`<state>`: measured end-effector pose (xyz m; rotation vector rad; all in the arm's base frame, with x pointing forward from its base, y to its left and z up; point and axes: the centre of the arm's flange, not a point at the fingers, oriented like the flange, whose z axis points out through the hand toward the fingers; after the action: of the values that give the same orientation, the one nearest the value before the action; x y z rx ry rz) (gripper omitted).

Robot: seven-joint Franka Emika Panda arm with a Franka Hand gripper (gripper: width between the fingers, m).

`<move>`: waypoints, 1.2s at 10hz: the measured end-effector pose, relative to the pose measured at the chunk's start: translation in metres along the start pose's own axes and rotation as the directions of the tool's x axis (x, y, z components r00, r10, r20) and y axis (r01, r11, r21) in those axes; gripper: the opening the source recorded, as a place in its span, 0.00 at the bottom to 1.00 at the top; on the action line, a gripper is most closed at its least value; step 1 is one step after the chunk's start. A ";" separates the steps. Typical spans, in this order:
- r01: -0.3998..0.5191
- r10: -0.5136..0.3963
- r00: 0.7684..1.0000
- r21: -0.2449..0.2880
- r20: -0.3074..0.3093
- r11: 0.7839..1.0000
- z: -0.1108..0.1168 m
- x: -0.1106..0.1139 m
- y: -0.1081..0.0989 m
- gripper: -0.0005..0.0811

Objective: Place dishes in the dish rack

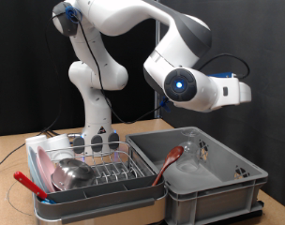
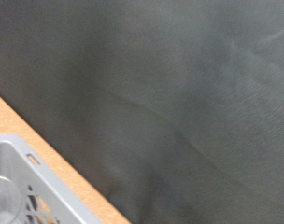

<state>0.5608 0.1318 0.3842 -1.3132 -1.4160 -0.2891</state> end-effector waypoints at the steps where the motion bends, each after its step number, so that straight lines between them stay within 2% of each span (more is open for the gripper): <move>1: -0.037 0.036 0.999 0.014 0.008 0.999 0.010 -0.007 0.003 0.99; 2: -0.070 0.070 0.998 0.021 0.009 0.997 0.018 -0.017 0.007 0.99; 3: -0.055 0.055 0.998 0.020 0.009 0.998 0.017 -0.016 0.006 0.99; 4: -0.017 0.014 0.999 0.051 0.043 0.999 0.020 -0.017 0.003 0.99; 5: 0.028 -0.041 0.994 0.119 0.106 0.993 0.028 -0.020 -0.003 0.99; 6: 0.056 -0.092 0.981 0.202 0.173 0.978 0.042 -0.022 -0.007 0.99; 7: 0.057 -0.114 0.971 0.260 0.209 0.964 0.056 -0.022 -0.009 0.99; 9: 0.034 -0.113 0.970 0.342 0.215 0.939 0.085 -0.028 -0.006 0.99; 10: 0.016 -0.097 0.974 0.363 0.206 0.932 0.096 -0.035 -0.002 0.99; 12: -0.033 -0.037 0.980 0.343 0.195 0.939 0.105 -0.060 0.013 0.99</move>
<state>0.4999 0.1856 0.2939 -1.0709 -1.5536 0.0933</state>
